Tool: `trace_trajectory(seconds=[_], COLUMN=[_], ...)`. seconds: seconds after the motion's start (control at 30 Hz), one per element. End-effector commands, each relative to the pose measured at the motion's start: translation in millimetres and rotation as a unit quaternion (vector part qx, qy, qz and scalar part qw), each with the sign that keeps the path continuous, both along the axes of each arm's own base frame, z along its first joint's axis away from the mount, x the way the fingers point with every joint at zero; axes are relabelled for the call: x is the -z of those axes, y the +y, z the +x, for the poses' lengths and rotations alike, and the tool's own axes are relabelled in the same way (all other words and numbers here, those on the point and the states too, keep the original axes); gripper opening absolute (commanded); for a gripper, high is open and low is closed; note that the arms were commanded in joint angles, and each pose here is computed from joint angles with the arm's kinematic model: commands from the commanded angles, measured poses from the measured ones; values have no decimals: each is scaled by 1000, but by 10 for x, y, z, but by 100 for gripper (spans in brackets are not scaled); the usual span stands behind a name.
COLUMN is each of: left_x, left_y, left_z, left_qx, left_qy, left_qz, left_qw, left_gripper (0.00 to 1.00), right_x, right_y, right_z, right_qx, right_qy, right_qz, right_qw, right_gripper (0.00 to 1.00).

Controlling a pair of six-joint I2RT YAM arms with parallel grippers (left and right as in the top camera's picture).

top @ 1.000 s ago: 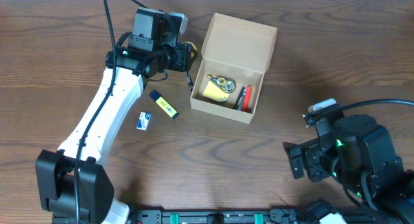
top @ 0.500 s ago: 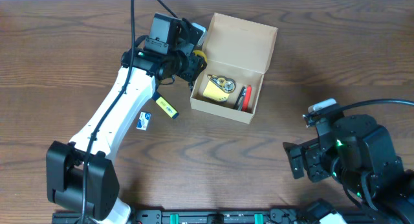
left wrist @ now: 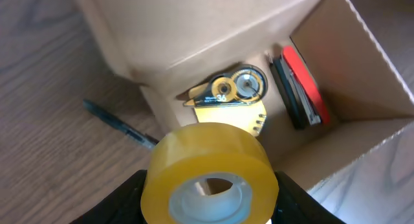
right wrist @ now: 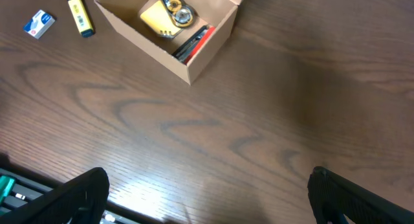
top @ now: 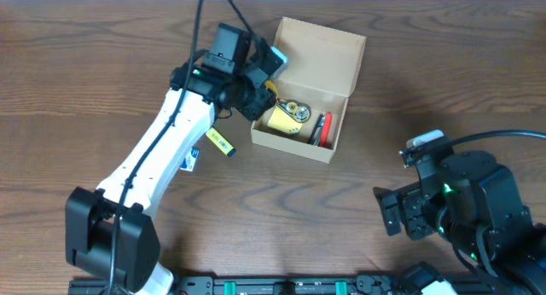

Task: Pack container
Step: 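Lower the tape roll into the box and open the left gripper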

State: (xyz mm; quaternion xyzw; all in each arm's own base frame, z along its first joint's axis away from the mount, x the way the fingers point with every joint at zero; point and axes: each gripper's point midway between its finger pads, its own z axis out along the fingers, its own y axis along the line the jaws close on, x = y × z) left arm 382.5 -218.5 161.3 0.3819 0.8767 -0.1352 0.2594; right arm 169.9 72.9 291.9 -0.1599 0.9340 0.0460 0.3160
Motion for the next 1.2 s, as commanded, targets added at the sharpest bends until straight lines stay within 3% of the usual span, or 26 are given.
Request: trace_trajectory(seconds=[0.0, 0.27, 0.83, 1.17], left_x=[78, 365, 498, 549], left_y=[-58, -147, -276, -421], left_z=[38, 29, 43, -161], left_qx=[32, 45, 58, 139], left_qy=[-13, 13, 14, 3], left_qz=[28, 41, 41, 74], left_qw=[999, 998, 997, 988], left_gripper=[5, 5, 5, 5], right_x=[-2, -2, -2, -2], right_y=[-18, -18, -18, -18], right_z=[8, 8, 8, 8], right_qx=[3, 3, 3, 3], right_qy=[-1, -1, -2, -1], right_qz=[-3, -3, -3, -3], right_qw=[1000, 1000, 1000, 1000], right_gripper=[99, 99, 99, 99])
